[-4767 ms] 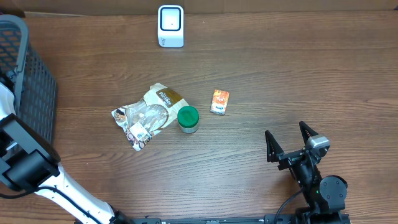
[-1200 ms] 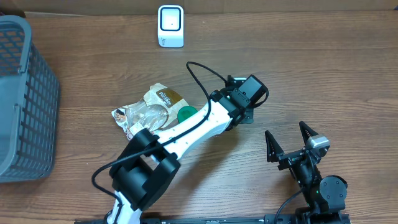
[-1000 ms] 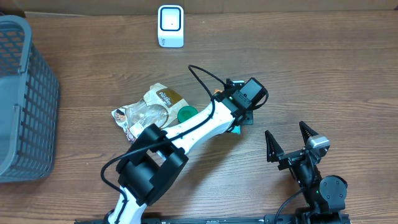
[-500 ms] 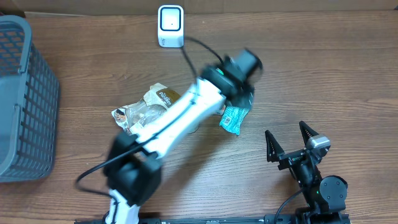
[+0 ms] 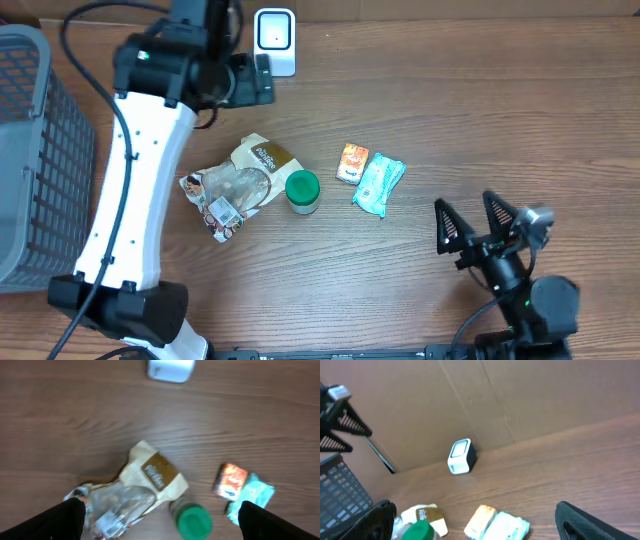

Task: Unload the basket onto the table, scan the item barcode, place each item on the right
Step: 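Raise the left gripper away and move the right gripper toward the pack, then grasp the mint-green pack with the right gripper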

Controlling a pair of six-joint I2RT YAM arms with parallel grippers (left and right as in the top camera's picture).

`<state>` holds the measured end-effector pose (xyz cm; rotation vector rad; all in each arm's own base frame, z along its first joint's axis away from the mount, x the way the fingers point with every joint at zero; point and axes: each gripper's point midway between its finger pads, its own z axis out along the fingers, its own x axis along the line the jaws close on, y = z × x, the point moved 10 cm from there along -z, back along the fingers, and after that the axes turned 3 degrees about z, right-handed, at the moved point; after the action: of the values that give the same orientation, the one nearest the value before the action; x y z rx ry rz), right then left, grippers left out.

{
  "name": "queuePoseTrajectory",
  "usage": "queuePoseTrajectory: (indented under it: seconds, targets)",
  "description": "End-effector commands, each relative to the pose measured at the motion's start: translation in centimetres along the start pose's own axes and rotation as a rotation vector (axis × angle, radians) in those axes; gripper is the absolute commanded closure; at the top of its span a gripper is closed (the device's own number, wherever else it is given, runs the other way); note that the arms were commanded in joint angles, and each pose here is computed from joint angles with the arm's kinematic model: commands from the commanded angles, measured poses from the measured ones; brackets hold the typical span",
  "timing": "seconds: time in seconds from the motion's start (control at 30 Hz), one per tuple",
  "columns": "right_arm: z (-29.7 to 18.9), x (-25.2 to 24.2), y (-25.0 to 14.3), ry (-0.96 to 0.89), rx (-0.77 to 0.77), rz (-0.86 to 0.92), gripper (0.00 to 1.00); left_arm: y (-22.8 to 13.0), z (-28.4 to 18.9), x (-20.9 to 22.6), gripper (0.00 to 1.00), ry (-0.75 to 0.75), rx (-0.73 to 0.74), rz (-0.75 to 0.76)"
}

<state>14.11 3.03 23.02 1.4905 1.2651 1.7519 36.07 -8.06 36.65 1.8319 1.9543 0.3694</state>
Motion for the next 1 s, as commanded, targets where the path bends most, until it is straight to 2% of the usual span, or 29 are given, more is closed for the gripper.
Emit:
queuePoseTrajectory:
  seconds: [0.0,0.23,0.43,0.7,0.83,0.97]
  targets:
    - [1.0,2.0,3.9,-0.001,0.069,-0.036,0.00,0.3,0.3,1.9,0.00,0.024,0.020,-0.021]
    - [6.4,3.9,9.0,-0.070,0.460,-0.033,0.00,0.2,0.1,4.4,0.00,0.141,0.039,-0.029]
    - [12.3,3.2,10.5,-0.146,0.742,-0.020,0.00,0.5,-0.1,7.2,0.00,0.163,0.045,-0.018]
    - [19.4,-1.0,6.4,-0.200,0.918,-0.005,0.00,0.7,-0.5,11.1,0.00,0.063,0.058,0.021]
    - [21.4,-2.3,3.1,0.026,1.038,-0.283,0.08,0.5,-0.6,12.0,0.00,0.075,0.069,0.017]
    - [23.2,-4.6,-0.4,0.104,1.125,-0.382,0.15,0.5,-0.5,12.1,0.00,0.089,0.073,0.017]
